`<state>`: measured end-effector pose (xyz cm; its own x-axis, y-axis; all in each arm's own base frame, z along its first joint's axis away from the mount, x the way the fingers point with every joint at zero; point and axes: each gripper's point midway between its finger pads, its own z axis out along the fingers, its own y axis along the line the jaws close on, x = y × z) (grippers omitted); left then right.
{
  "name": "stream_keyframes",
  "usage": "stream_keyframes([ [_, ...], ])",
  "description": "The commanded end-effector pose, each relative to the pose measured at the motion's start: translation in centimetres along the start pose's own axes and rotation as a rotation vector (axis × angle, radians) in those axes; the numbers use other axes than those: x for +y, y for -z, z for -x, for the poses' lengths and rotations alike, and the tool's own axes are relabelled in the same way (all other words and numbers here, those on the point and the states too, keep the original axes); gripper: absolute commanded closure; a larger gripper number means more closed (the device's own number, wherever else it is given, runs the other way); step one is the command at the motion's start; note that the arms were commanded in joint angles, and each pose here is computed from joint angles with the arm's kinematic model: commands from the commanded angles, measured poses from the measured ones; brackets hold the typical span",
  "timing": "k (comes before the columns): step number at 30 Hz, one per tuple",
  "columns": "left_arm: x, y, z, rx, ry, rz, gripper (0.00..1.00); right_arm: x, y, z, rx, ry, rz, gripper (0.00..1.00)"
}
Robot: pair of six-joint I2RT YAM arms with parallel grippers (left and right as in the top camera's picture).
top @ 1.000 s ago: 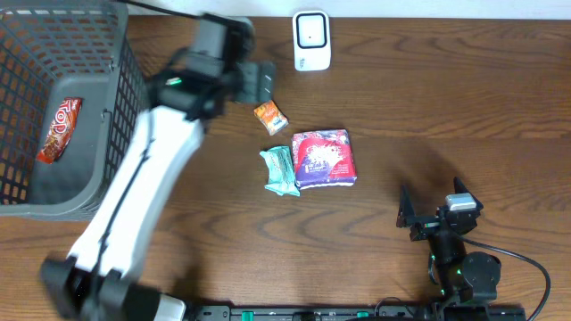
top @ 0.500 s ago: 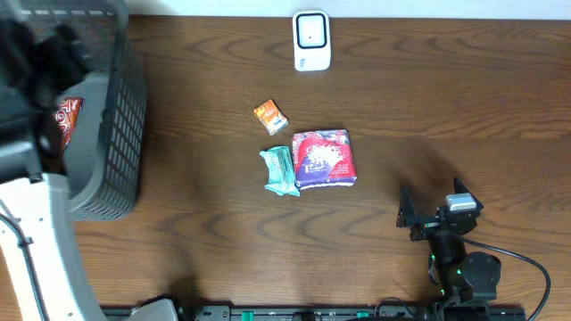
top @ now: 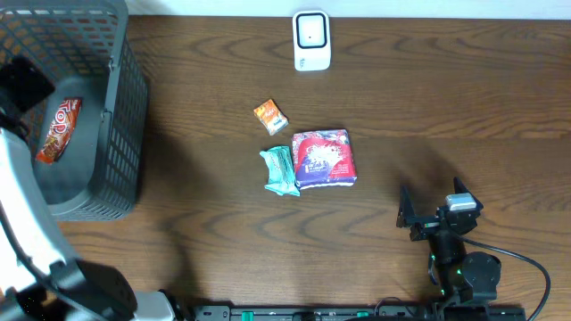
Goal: Scan the item barcode
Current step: 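Reach the left gripper into the basket and grasp the red TOP bar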
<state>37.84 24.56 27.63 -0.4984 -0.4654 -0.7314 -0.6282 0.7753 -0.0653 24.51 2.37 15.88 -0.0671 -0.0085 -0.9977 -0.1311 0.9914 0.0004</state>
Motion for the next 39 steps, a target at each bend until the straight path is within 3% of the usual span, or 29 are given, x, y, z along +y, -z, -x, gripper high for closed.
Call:
stream_keyframes([
  [1,0.1,-2.7,-1.5,0.07,-0.179,0.006,0.06,-0.1,0.0,-0.1,0.002,-0.015,-0.004,0.01],
  [7,0.3,-7.2,-4.8,0.2,-0.35,-0.005,0.12,-0.1,0.0,-0.1,0.002,-0.015,-0.004,0.01],
  [26,2.3,-18.1,-12.4,0.412,-0.579,0.026,0.13,-0.1,0.0,-0.1,0.002,-0.015,-0.004,0.01],
  [29,2.3,-19.4,-13.2,0.421,-0.579,0.025,0.19,-0.1,0.0,-0.1,0.002,-0.015,-0.005,0.01],
  [36,2.6,-21.4,-15.5,0.466,-0.58,0.018,0.22,-0.1,0.0,-0.1,0.002,-0.015,-0.004,0.01],
  [39,2.7,-21.6,-16.2,0.487,-0.58,0.016,0.4,-0.1,0.0,-0.1,0.002,-0.015,-0.004,0.01],
])
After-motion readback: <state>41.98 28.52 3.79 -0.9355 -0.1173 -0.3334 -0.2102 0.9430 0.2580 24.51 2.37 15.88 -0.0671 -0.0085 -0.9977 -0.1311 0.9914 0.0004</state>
